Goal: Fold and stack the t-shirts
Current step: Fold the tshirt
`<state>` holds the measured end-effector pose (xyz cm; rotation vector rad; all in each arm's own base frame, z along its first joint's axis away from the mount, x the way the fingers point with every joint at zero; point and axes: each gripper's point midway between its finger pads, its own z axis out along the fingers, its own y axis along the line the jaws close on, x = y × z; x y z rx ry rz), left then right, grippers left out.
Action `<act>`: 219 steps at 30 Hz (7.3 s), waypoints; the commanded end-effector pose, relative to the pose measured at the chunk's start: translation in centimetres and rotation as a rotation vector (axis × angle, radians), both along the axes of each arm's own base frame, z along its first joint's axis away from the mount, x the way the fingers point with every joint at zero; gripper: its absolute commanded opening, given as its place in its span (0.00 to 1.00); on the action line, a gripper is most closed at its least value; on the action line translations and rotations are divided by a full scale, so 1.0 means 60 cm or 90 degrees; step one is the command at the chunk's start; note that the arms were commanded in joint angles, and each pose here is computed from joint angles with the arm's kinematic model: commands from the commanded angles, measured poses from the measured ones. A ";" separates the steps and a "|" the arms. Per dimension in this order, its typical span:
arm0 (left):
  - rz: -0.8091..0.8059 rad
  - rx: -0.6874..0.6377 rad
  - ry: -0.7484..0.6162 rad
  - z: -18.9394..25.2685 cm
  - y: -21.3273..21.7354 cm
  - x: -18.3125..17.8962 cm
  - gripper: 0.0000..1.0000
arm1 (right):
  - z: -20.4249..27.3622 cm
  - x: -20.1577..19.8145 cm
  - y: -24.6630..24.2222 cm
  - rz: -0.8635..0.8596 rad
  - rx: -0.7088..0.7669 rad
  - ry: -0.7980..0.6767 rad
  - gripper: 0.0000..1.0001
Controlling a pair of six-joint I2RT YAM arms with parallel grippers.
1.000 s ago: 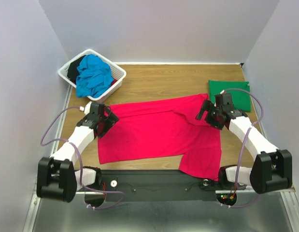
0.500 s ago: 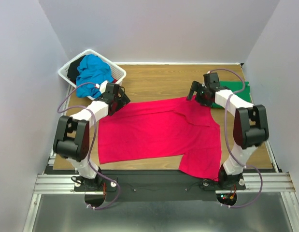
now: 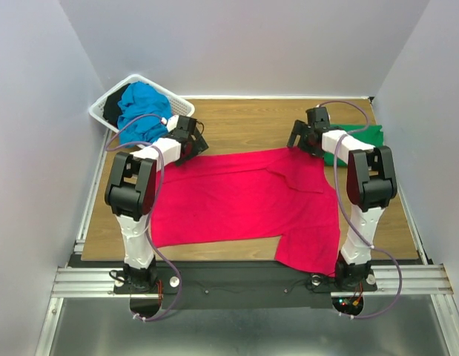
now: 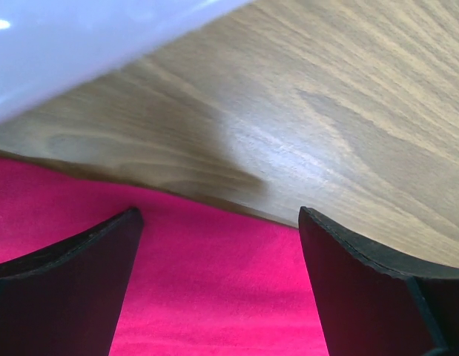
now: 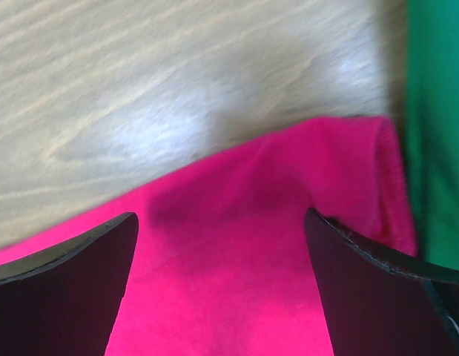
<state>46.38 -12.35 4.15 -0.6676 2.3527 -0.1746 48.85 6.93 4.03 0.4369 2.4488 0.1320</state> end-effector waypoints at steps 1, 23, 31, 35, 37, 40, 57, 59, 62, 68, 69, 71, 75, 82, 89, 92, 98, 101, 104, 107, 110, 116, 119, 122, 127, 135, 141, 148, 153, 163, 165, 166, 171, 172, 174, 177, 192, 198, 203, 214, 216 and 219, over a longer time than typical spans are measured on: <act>-0.029 0.009 -0.019 -0.001 -0.003 0.043 0.98 | -0.004 0.027 -0.062 -0.062 -0.046 -0.018 1.00; -0.005 0.057 -0.060 0.056 0.002 0.128 0.98 | 0.059 0.068 -0.070 -0.006 -0.013 -0.073 1.00; -0.026 0.043 -0.098 0.144 -0.016 0.053 0.99 | 0.183 0.027 -0.054 0.027 0.012 -0.147 1.00; -0.035 0.015 -0.160 0.238 -0.022 -0.011 0.98 | 0.245 -0.038 -0.037 0.042 0.055 -0.178 1.00; -0.044 0.010 -0.153 0.235 -0.025 -0.053 0.98 | 0.255 -0.070 -0.033 0.031 0.073 -0.177 1.00; -0.009 -0.021 -0.153 0.251 0.002 -0.139 0.98 | 0.200 -0.173 -0.048 -0.045 0.091 -0.102 1.00; 0.230 -0.031 0.047 0.038 0.133 -0.413 0.98 | 0.101 -0.427 -0.055 -0.208 0.174 0.002 1.00; 0.234 -0.037 0.056 0.030 0.131 -0.416 0.98 | 0.106 -0.422 -0.063 -0.223 0.164 -0.006 1.00; 0.220 -0.041 0.081 0.012 0.123 -0.421 0.98 | 0.108 -0.417 -0.068 -0.232 0.156 -0.010 1.00; 0.215 -0.071 0.123 -0.020 0.107 -0.440 0.98 | 0.114 -0.409 -0.084 -0.252 0.129 -0.022 1.00; 0.218 -0.074 0.122 -0.022 0.107 -0.442 0.99 | 0.117 -0.407 -0.084 -0.252 0.130 -0.024 1.00; 0.217 -0.077 0.116 -0.020 0.107 -0.441 0.99 | 0.117 -0.405 -0.084 -0.251 0.127 -0.023 1.00; 0.221 -0.079 0.112 -0.019 0.108 -0.440 0.99 | 0.112 -0.407 -0.086 -0.255 0.123 -0.018 1.00; 0.236 -0.068 0.114 -0.023 0.114 -0.440 0.98 | 0.120 -0.408 -0.090 -0.264 0.124 -0.033 1.00; 0.235 -0.059 0.104 -0.023 0.118 -0.434 0.70 | 0.133 -0.409 -0.084 -0.262 0.141 -0.041 1.00; 0.230 -0.055 0.108 -0.026 0.118 -0.434 0.48 | 0.128 -0.415 -0.085 -0.264 0.138 -0.031 1.00; 0.211 -0.057 0.123 -0.031 0.110 -0.437 0.42 | 0.121 -0.422 -0.084 -0.264 0.136 -0.015 1.00; 0.215 -0.062 0.138 -0.021 0.105 -0.435 0.41 | 0.119 -0.421 -0.081 -0.260 0.139 -0.007 1.00; 0.190 -0.071 0.173 -0.014 0.092 -0.451 0.41 | 0.114 -0.421 -0.082 -0.256 0.131 0.000 1.00; 0.197 -0.103 0.174 -0.009 0.081 -0.459 0.41 | 0.108 -0.421 -0.084 -0.256 0.126 0.009 1.00; 0.226 -0.116 0.180 -0.007 0.080 -0.462 0.41 | 0.107 -0.417 -0.082 -0.238 0.120 0.012 1.00; 0.242 -0.082 0.228 -0.018 0.084 -0.466 0.42 | 0.095 -0.412 -0.073 -0.211 0.124 0.022 1.00; 0.241 -0.072 0.253 -0.031 0.083 -0.470 0.42 | 0.089 -0.412 -0.061 -0.199 0.147 0.028 1.00; 0.237 -0.058 0.260 -0.040 0.085 -0.469 0.48 | 0.084 -0.415 -0.063 -0.205 0.145 0.030 1.00; 0.264 -0.033 0.261 -0.055 0.096 -0.463 0.56 | 0.081 -0.417 -0.061 -0.200 0.144 0.034 1.00; 0.246 -0.036 0.273 -0.074 0.092 -0.470 0.07 | 0.077 -0.428 -0.052 -0.198 0.167 0.044 1.00; 0.231 -0.038 0.268 -0.071 0.090 -0.469 0.00 | 0.080 -0.442 -0.054 -0.205 0.163 0.052 1.00; 0.214 -0.038 0.233 -0.055 0.094 -0.460 0.00 | 0.076 -0.505 -0.034 -0.197 0.194 0.130 1.00; 0.195 -0.040 0.204 -0.049 0.095 -0.453 0.00 | 0.054 -0.576 -0.032 -0.214 0.187 0.222 1.00; 0.174 -0.045 0.206 -0.068 0.090 -0.454 0.00 | 0.011 -0.614 -0.008 -0.168 0.126 0.340 1.00; 0.176 -0.046 0.203 -0.068 0.090 -0.453 0.00 | 0.005 -0.622 0.000 -0.168 0.104 0.357 1.00; 0.178 -0.046 0.201 -0.068 0.090 -0.453 0.00 | -0.001 -0.630 0.008 -0.151 0.087 0.374 1.00; 0.176 -0.043 0.201 -0.067 0.092 -0.453 0.00 | -0.012 -0.636 0.010 -0.129 0.047 0.386 0.86; 0.177 -0.043 0.201 -0.067 0.091 -0.453 0.00 | -0.013 -0.637 0.011 -0.124 0.043 0.390 0.82; 0.180 -0.044 0.199 -0.066 0.092 -0.452 0.00 | -0.014 -0.639 0.013 -0.117 0.036 0.394 0.76; 0.181 -0.043 0.199 -0.066 0.092 -0.453 0.00 | -0.017 -0.641 0.015 -0.108 0.023 0.408 0.72; 0.190 -0.043 0.194 -0.057 0.095 -0.452 0.00 | -0.068 -0.617 0.037 -0.052 -0.019 0.454 0.50; 0.188 -0.058 0.191 -0.055 0.091 -0.454 0.00 | -0.045 -0.593 0.038 -0.045 -0.012 0.393 0.31; 0.184 -0.058 0.191 -0.051 0.090 -0.455 0.00 | -0.041 -0.600 0.030 -0.047 -0.022 0.397 0.18; 0.170 -0.062 0.176 -0.025 0.086 -0.445 0.00 | 0.035 -0.508 0.036 -0.026 -0.061 0.291 0.00; 0.163 -0.062 0.170 -0.018 0.084 -0.438 0.00 | 0.045 -0.497 0.034 -0.021 -0.072 0.282 0.00; 0.157 -0.061 0.162 -0.006 0.080 -0.426 0.00 | 0.069 -0.466 0.034 -0.016 -0.088 0.248 0.00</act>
